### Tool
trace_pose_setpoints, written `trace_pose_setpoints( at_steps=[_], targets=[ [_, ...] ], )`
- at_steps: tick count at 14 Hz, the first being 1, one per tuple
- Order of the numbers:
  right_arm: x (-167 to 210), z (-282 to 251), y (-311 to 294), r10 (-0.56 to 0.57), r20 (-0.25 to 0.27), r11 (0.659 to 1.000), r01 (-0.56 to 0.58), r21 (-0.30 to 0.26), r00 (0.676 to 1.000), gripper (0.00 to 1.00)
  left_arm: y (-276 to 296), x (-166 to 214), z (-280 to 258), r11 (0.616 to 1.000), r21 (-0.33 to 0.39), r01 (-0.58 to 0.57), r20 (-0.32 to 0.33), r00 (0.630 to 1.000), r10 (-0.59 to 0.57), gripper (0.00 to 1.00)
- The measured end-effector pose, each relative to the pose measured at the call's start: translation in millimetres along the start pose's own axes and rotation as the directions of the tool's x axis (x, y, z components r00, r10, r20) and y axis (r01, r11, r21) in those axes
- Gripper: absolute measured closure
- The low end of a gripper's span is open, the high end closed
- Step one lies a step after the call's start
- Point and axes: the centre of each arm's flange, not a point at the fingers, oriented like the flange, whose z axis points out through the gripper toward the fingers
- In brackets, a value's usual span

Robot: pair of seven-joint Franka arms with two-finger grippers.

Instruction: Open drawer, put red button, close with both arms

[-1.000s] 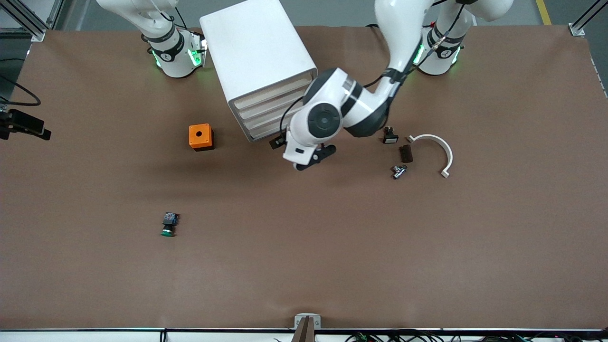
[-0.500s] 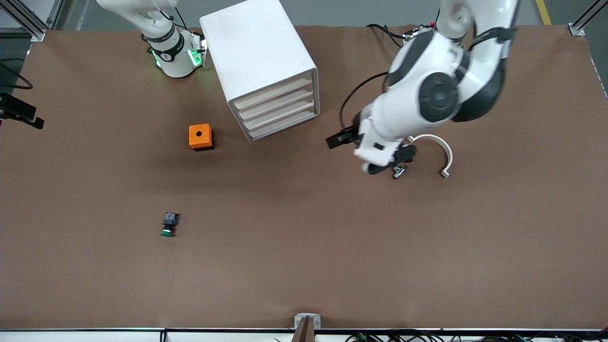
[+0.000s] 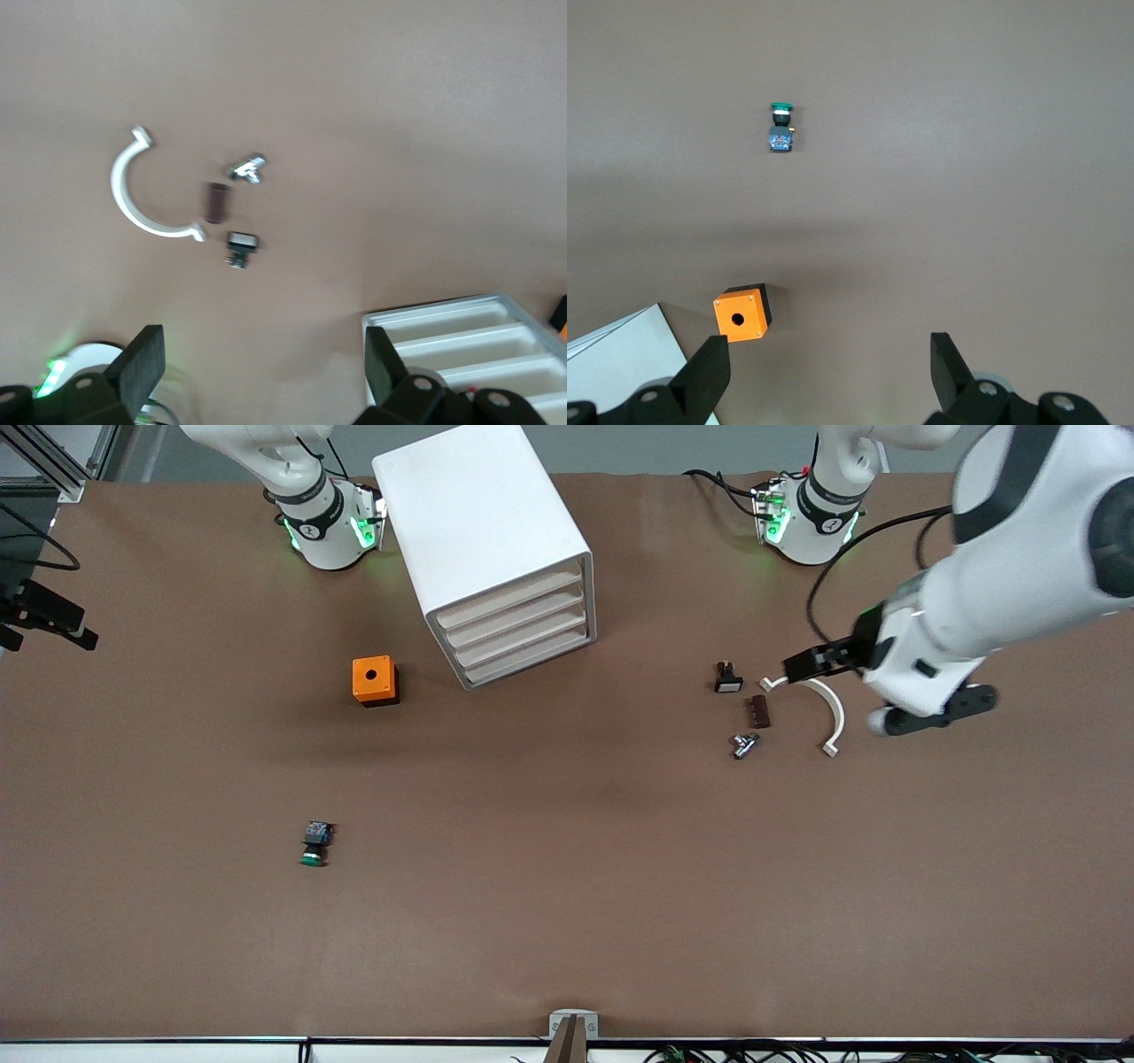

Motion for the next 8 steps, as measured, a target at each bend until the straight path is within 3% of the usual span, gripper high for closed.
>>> trace_pose_setpoints(
  at_steps=[4,8],
  targets=[
    [-4,-5,-2,-0.004,-0.01,1.0,0.004,0.0,1.0,0.0,-85,0,-35,0.996,0.009,-0.092,0.001,0.996,0.092,0.0],
    [-6,-18,-7,-0.021,-0.012,0.999,0.021,-0.025,1.0,0.0,-132,-17,-32,0.986,0.051,-0.159,0.02,0.987,0.158,0.0]
  ],
)
